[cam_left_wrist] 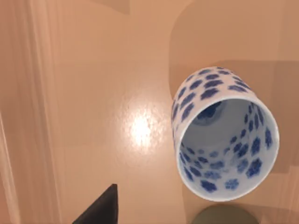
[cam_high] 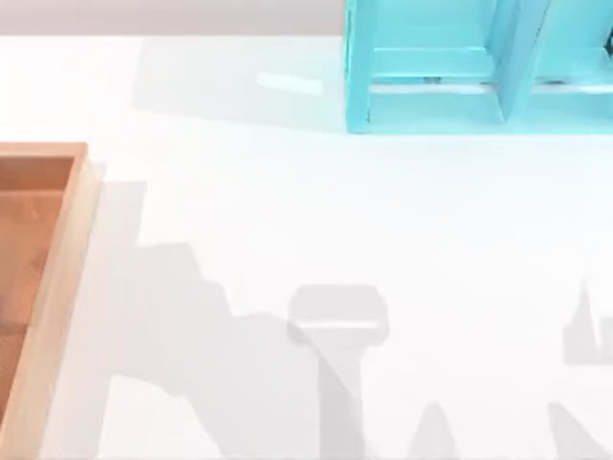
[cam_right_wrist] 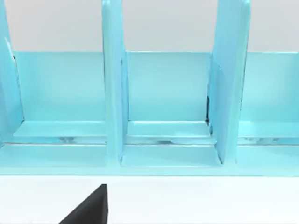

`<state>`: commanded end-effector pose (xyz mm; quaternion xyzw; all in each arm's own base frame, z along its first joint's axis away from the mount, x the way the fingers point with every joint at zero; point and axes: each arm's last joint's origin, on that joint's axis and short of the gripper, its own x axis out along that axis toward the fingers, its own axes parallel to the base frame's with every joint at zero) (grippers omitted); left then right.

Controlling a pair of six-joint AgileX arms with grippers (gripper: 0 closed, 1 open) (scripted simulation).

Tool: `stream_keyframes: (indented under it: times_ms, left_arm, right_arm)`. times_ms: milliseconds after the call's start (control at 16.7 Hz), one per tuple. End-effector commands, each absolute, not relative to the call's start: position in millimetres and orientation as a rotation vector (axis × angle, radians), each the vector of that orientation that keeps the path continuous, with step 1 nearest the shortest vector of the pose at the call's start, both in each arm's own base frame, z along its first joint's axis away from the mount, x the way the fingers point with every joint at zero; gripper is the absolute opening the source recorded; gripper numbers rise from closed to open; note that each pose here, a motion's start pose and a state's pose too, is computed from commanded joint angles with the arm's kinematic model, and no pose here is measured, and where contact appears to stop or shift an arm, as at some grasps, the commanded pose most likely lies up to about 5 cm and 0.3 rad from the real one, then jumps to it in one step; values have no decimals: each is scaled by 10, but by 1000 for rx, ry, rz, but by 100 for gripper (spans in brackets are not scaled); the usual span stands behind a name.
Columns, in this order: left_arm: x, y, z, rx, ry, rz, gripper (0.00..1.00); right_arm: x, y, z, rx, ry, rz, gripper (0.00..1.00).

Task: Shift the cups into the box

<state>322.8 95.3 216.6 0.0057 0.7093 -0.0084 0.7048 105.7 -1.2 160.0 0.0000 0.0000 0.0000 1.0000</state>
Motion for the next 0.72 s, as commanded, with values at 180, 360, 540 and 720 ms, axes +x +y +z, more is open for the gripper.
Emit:
stream_keyframes:
  times_ms: [180, 360, 540, 720]
  left_arm:
    - [3228, 953, 2166, 13, 1577, -19, 100]
    - [3242, 943, 2199, 19, 1580, -25, 100]
    - [3285, 939, 2430, 27, 1586, -34, 100]
    - [3295, 951, 2791, 22, 1579, -30, 100]
  right_arm:
    - [1057, -12, 1600, 0, 0, 0, 100]
    - [1057, -12, 1600, 0, 0, 0, 100]
    - [1057, -12, 1600, 0, 0, 0, 100]
    - [1057, -12, 1600, 0, 0, 0, 100]
